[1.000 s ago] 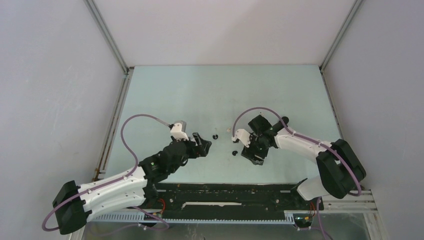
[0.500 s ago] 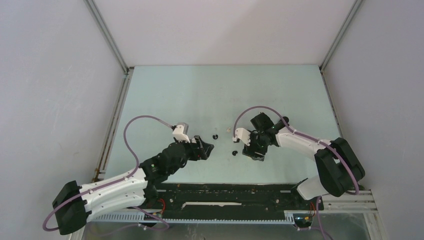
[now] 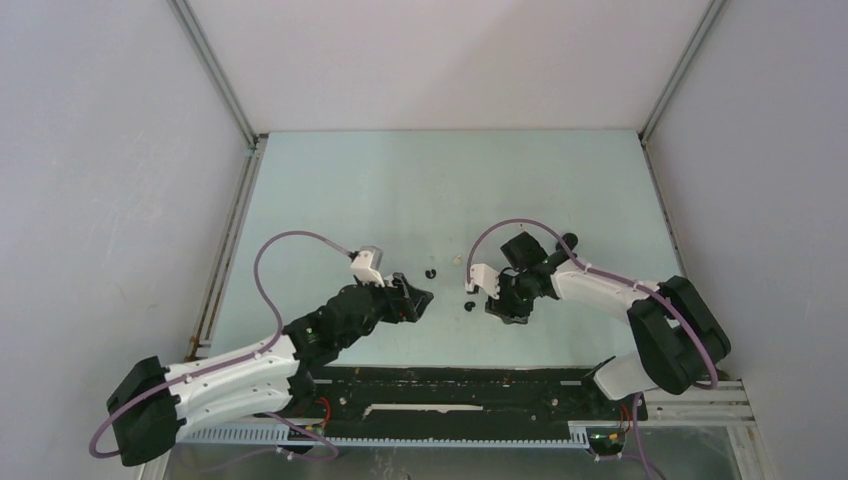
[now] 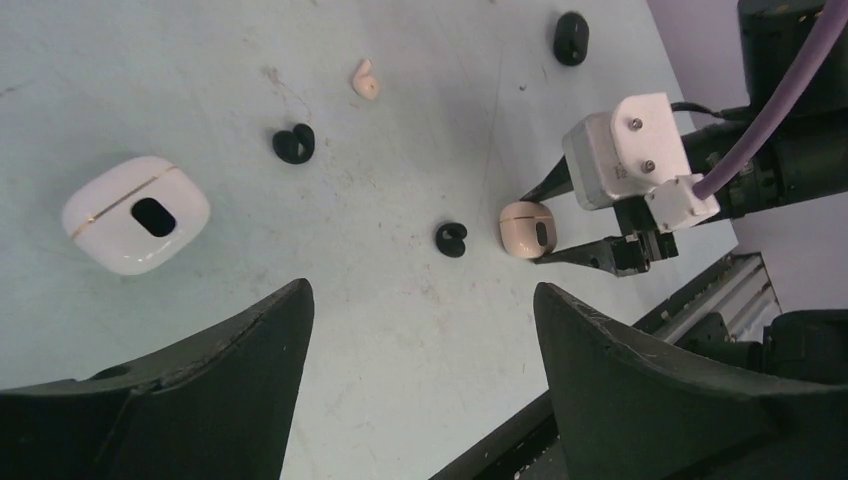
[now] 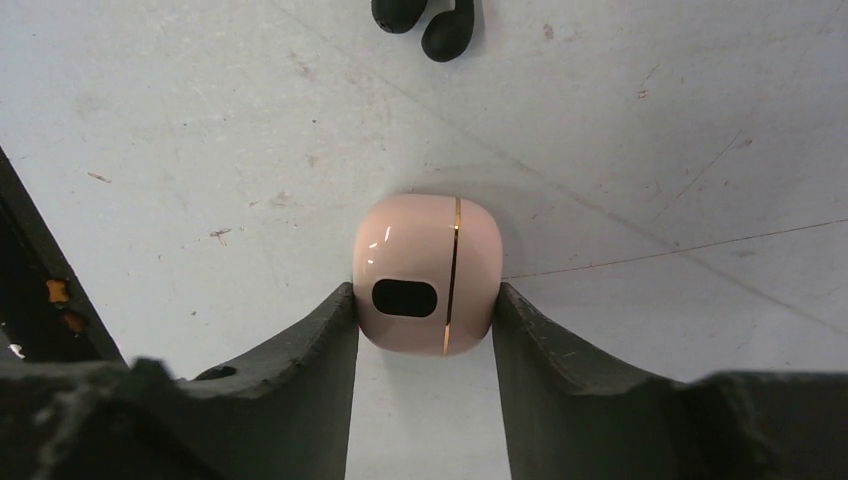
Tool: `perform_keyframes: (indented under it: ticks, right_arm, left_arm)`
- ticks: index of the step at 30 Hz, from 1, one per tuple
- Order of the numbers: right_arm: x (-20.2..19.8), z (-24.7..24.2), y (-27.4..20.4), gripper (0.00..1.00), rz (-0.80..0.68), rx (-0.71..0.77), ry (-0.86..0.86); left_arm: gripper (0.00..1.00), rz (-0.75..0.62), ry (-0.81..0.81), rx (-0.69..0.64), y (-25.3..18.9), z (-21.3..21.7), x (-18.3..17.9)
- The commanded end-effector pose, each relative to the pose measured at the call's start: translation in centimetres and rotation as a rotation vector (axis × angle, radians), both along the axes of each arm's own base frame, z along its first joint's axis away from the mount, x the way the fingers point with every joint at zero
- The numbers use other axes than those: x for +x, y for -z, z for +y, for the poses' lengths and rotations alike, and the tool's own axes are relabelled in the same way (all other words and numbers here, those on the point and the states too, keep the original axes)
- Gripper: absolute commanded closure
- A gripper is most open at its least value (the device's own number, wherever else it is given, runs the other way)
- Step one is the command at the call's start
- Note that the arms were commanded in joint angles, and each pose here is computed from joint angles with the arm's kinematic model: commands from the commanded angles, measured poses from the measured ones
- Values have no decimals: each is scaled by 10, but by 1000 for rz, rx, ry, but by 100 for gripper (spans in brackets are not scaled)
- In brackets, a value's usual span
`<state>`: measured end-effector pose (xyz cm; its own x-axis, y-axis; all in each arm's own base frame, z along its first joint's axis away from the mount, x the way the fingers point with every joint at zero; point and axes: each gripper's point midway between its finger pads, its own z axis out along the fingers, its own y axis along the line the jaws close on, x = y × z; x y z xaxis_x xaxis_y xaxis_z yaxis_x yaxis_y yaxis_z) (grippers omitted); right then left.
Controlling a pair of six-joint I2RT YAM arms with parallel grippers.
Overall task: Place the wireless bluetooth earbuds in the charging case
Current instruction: Pick up the charging case from the corner of the board, then pass from the right arm to the left
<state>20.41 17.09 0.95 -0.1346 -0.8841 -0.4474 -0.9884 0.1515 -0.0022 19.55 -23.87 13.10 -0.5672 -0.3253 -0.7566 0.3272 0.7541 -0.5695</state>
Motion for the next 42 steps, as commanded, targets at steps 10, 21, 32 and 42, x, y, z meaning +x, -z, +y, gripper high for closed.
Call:
perform_keyframes:
  ticks: [10,21,32,42]
  right_arm:
    - [-53,26,-130,59,-306,300,-116]
    - [-49,16,-129,60,-378,305,-100]
    - [-51,17,-141,59,-409,353,-99]
    - [-56,20,-141,58,-393,369,-115]
  left_arm:
    - [23,-52,411,-158,-30,-80,-37]
    - [21,-37,629,-222,-65,-133,-63]
    - [32,92,675,-300,-55,-173,-62]
    - [52,133,744,-327,-50,-192,-67]
